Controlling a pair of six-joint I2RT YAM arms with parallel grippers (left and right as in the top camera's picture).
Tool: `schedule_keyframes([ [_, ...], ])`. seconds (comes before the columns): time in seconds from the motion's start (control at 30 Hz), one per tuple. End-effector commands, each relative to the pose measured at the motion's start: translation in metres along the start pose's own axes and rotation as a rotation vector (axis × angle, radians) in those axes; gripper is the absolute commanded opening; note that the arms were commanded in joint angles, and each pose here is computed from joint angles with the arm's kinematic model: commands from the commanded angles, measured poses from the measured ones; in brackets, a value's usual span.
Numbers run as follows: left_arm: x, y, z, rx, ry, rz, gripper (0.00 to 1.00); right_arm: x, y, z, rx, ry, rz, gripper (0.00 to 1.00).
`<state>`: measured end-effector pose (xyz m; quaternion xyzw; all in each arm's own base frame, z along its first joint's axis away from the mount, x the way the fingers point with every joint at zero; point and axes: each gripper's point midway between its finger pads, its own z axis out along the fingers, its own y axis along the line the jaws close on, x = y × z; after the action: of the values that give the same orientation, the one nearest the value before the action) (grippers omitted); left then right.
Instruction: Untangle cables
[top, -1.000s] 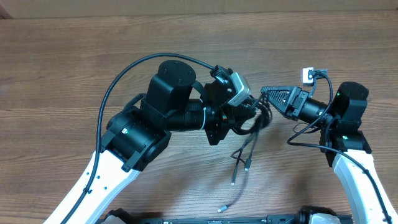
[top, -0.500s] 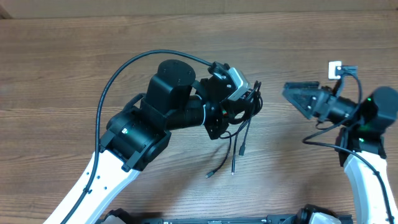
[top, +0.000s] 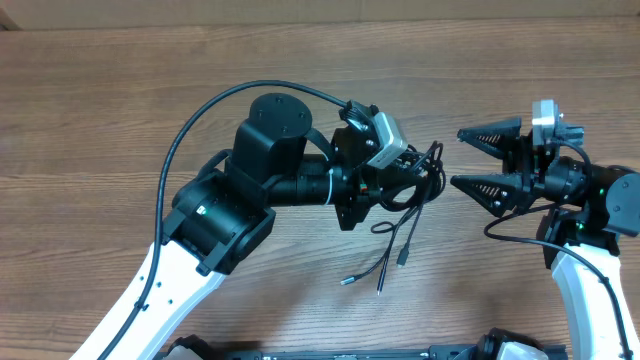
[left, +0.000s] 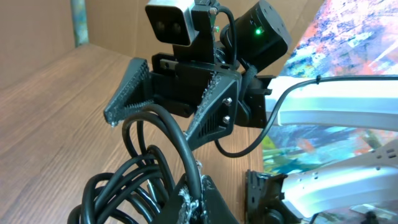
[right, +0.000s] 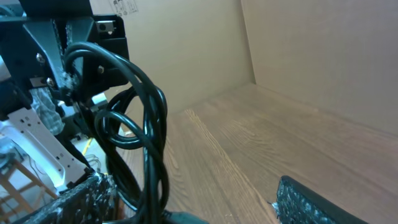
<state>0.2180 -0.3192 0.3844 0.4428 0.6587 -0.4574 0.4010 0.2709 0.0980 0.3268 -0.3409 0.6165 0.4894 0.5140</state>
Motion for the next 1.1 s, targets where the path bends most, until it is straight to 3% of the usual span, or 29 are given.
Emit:
schedule_keyframes([
  [0.0,-0.015,-0.007,0.000,0.050,-0.035,-0.046,0.04,-0.001,0.011,0.003,-0.036,0.027,-0.057,0.84],
  [0.43,-0.011,-0.027,0.032,0.148,-0.020,-0.068,0.04,-0.004,0.027,0.015,-0.092,0.033,-0.170,0.83],
  [0.53,-0.009,-0.031,0.034,0.159,-0.012,-0.069,0.04,-0.005,0.030,0.015,-0.093,0.031,-0.210,0.79],
  [0.73,-0.009,-0.031,0.034,0.158,-0.010,-0.081,0.04,-0.008,0.035,0.015,-0.093,0.028,-0.290,0.66],
  [0.9,-0.003,-0.023,0.036,0.109,0.008,-0.109,0.04,-0.010,0.039,0.015,-0.094,0.026,-0.360,0.45],
  [1.07,-0.003,-0.022,0.037,0.105,0.009,-0.123,0.04,-0.011,0.040,0.014,-0.094,0.025,-0.379,0.31],
])
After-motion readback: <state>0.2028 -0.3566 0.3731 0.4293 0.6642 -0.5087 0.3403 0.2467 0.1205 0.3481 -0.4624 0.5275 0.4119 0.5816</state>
